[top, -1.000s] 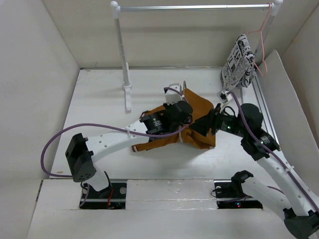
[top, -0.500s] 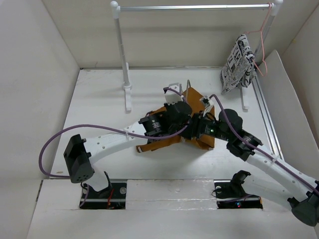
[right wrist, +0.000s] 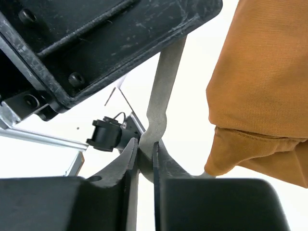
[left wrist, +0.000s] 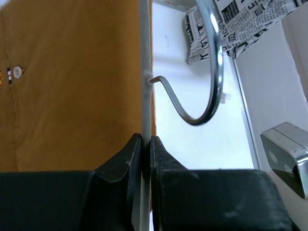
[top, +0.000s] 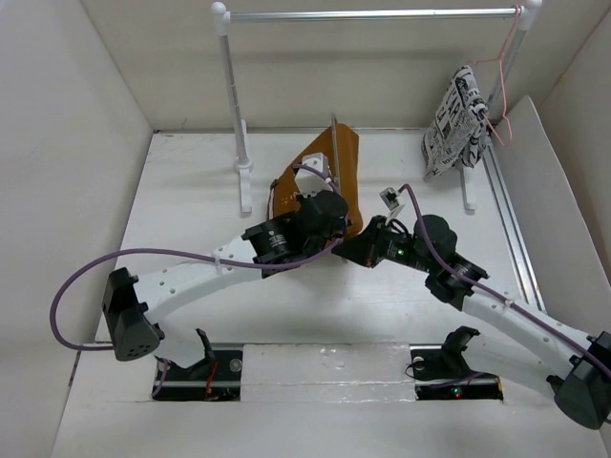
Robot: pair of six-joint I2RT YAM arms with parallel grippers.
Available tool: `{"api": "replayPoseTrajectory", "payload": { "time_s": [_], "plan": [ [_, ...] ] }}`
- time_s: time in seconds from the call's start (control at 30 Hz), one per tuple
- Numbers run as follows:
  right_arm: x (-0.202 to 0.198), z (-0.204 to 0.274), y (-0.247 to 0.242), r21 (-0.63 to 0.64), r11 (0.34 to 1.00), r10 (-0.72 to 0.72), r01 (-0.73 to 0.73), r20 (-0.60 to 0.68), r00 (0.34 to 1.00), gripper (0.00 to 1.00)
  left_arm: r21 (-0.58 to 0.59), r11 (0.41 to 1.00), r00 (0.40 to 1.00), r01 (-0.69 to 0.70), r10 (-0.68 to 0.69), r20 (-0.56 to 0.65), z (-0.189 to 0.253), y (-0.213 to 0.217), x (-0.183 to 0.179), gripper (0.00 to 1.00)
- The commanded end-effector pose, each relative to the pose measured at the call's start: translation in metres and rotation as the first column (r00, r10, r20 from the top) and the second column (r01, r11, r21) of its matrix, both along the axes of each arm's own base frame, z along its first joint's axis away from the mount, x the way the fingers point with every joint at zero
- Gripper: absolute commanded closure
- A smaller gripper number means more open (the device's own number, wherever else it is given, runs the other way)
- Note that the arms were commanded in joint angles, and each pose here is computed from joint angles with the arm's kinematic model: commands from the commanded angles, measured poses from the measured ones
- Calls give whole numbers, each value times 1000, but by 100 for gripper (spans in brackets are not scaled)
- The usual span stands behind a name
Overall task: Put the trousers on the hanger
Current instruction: Place the trousers on the hanger, then place the hanger at the clothesline.
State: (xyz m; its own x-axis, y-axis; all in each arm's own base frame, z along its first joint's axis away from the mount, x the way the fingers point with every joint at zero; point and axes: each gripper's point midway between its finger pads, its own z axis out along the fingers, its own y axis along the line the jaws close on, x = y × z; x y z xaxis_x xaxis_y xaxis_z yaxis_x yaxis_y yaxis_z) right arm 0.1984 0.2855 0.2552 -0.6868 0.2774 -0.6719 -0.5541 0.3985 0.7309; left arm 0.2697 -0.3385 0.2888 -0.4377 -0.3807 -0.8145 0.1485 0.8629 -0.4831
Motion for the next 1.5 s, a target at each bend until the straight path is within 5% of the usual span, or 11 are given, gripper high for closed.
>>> {"api": "replayPoseTrajectory", "payload": {
  "time_s": [0.0, 0.43, 0.6, 0.8, 1.1, 1.47],
  "plan": [
    [14, 50, 1, 122, 992, -52, 30, 175, 983, 100, -279, 950, 987, 139, -111, 113, 92, -22, -26, 100],
    [11, 136, -17, 273, 961, -117, 35, 289, 950, 100, -277, 927, 958, 252, -199, 206, 147, -38, -31, 98],
    [15, 152, -23, 296, 955, -116, 15, 326, 938, 100, -314, 907, 946, 281, -207, 250, 174, -30, -24, 60],
    [38, 168, -39, 317, 948, -154, 32, 366, 918, 100, -325, 898, 934, 296, -201, 295, 200, -17, -23, 34],
    [54, 212, -53, 359, 933, -179, -2, 472, 863, 100, -325, 922, 950, 210, -113, 291, 195, 26, -12, 38],
    [102, 291, -101, 468, 883, -312, 17, 561, 767, 100, -245, 963, 979, 116, -70, 190, 135, 53, -13, 39]
  ]
}}
